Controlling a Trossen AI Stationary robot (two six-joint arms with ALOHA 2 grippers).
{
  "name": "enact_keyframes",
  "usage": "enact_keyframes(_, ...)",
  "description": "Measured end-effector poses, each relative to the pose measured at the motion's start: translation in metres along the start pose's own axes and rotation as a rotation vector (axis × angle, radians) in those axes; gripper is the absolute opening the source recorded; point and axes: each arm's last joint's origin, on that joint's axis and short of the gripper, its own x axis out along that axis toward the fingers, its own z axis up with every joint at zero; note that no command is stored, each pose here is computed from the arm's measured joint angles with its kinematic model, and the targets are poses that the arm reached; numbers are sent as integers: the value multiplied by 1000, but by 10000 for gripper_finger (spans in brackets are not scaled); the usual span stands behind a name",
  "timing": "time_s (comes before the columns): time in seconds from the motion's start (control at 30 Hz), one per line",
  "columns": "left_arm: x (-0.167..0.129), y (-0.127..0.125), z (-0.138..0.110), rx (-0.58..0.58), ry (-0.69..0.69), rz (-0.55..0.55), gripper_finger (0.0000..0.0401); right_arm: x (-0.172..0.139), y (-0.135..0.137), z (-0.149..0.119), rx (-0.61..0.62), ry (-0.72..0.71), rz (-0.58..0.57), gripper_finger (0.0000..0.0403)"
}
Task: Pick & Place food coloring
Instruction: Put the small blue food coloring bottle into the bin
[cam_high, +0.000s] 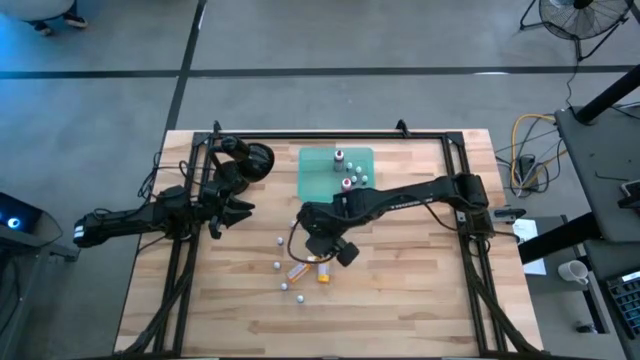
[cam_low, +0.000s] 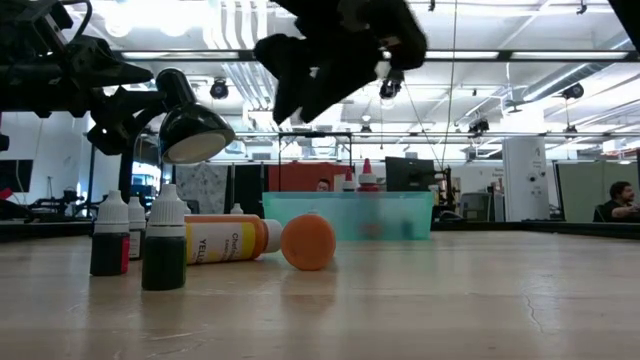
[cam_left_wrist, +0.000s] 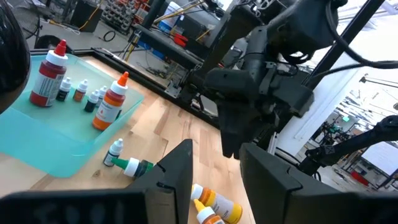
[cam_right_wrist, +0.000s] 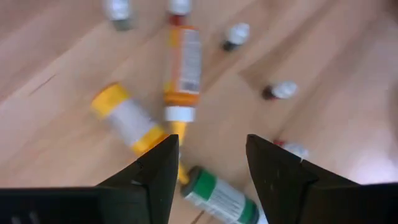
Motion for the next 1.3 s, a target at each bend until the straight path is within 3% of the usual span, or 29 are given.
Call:
enact_keyframes(0.07, 0, 0, 0, 0, 0, 0, 106, 2, -5, -2, 141, 32, -81, 178)
enact_keyframes(0.13, 0, 0, 0, 0, 0, 0, 106, 1, -13, -6, 364, 50, -169, 178)
enact_keyframes(0.33, 0, 0, 0, 0, 0, 0, 106, -6, -32, -32, 1395, 42, -288, 178)
enact_keyframes(0.4, 0, 0, 0, 0, 0, -1, 106, -4, -33, -40, 1636, 71, -309, 179)
enact_keyframes(0.43, 0, 0, 0, 0, 1, -1, 106, -1, -34, -43, 1695, 83, -318, 180)
enact_keyframes(0.63, 0, 0, 0, 0, 1, -1, 106, 26, -35, -47, 1766, 98, -326, 176)
enact_keyframes(0.77, 0, 0, 0, 0, 1, -1, 106, 39, -39, -58, 1881, 137, -362, 171)
enact_keyframes(1.03, 0, 0, 0, 0, 0, 0, 106, 37, -42, -62, 2123, 29, -617, 174)
enact_keyframes(1.3, 0, 0, 0, 0, 0, 0, 106, 37, -47, -68, 2153, 14, -658, 173)
